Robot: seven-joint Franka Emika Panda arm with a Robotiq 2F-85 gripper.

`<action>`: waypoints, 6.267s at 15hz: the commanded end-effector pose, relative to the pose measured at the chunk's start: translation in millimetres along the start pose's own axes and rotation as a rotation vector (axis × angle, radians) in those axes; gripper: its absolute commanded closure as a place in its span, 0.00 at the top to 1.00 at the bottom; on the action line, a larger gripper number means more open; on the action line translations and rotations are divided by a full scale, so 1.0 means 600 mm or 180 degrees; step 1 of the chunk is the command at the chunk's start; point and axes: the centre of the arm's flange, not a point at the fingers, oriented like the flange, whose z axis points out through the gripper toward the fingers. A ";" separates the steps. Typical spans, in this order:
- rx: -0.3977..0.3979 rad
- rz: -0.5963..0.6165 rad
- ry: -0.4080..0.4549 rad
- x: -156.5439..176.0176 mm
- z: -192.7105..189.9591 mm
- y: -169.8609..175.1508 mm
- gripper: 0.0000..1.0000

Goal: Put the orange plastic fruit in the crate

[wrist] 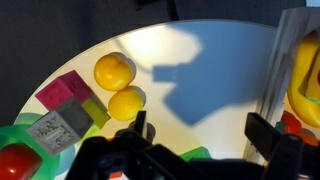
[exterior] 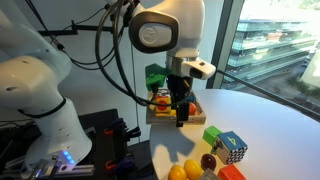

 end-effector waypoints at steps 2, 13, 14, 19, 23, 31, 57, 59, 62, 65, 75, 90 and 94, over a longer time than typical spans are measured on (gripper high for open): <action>0.0000 0.0002 -0.0001 0.000 0.000 0.000 1.00; -0.0029 0.0112 0.0006 0.008 0.005 0.034 1.00; -0.0027 0.0138 -0.0007 0.008 0.008 0.040 1.00; -0.0040 0.0240 -0.0070 0.007 0.031 0.067 1.00; -0.0089 0.0275 -0.0068 0.008 0.059 0.086 1.00; -0.0230 0.0296 -0.0098 0.000 0.130 0.116 1.00; -0.0293 0.0352 0.0068 -0.007 0.217 0.154 0.42; -0.0261 0.0337 0.0064 -0.007 0.199 0.147 0.42; -0.0225 0.0301 0.0078 -0.001 0.168 0.126 0.42; -0.0201 0.0249 0.0091 0.008 0.137 0.100 0.42; -0.0182 0.0178 0.0199 0.062 0.059 -0.020 0.42; -0.0256 0.0068 0.0235 0.095 0.035 -0.218 0.42; -0.0285 -0.0063 0.0116 0.081 0.040 -0.242 0.42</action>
